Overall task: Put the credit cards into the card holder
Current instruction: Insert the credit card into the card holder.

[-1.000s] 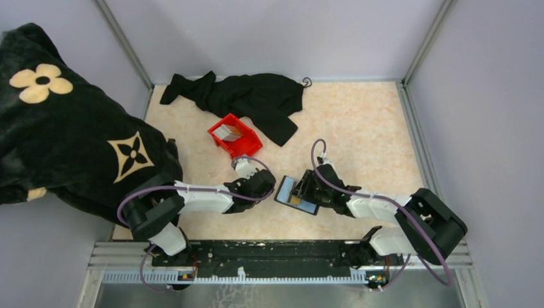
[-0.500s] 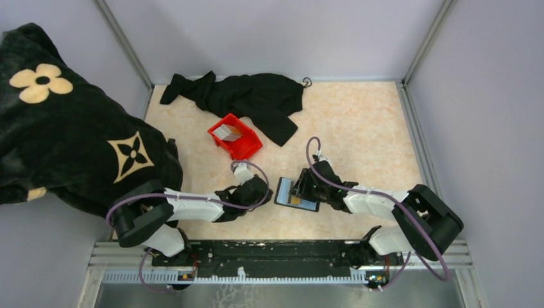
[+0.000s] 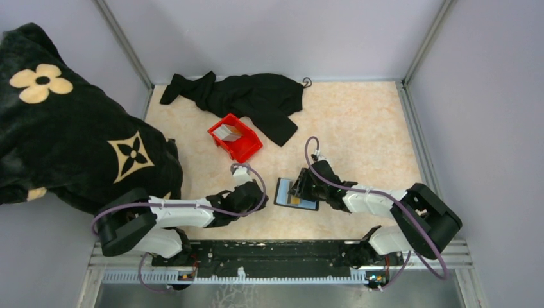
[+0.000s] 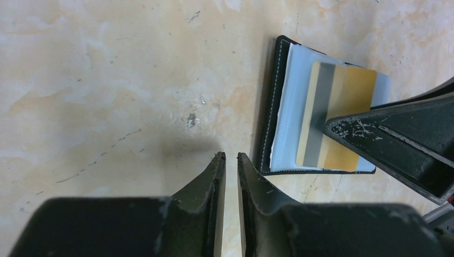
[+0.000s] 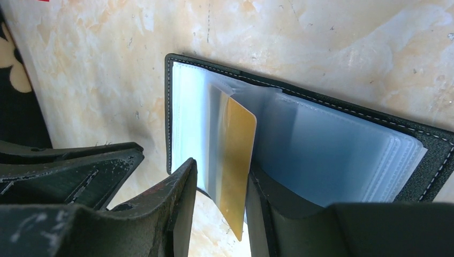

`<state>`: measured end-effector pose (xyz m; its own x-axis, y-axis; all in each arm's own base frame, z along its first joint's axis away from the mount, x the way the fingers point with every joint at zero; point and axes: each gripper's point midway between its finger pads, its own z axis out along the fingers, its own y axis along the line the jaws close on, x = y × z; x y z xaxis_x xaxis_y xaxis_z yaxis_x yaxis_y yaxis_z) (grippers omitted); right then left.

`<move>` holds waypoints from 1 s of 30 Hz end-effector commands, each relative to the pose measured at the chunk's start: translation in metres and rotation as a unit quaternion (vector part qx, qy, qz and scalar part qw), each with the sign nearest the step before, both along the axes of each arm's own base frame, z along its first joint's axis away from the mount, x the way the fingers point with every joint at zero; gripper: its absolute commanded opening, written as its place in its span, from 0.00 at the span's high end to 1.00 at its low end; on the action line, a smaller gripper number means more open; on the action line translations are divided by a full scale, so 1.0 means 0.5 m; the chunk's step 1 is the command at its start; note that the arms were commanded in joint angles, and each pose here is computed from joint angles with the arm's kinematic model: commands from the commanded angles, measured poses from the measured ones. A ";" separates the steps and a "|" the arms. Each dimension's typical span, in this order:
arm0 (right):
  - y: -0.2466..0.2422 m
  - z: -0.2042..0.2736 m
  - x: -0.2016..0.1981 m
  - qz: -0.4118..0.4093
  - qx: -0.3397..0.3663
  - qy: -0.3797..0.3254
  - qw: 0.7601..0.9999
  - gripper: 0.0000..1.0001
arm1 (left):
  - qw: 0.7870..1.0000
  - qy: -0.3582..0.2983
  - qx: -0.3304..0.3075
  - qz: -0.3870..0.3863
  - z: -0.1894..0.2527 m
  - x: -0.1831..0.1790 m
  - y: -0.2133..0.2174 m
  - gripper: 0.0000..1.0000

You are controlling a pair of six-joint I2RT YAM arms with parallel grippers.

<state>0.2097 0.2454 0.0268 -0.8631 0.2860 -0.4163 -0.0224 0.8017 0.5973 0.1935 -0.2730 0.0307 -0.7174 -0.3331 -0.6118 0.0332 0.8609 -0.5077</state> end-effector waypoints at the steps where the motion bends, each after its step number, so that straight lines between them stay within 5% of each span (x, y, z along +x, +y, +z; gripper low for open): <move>1: -0.015 -0.038 -0.025 0.019 -0.039 0.022 0.999 0.62 | 0.999 -0.023 -0.014 -0.035 0.029 -0.001 -0.028 0.80; 30: -0.008 -0.042 -0.030 0.028 -0.030 0.025 0.999 0.62 | 0.995 -0.019 0.004 -0.095 0.010 -0.010 -0.107 0.79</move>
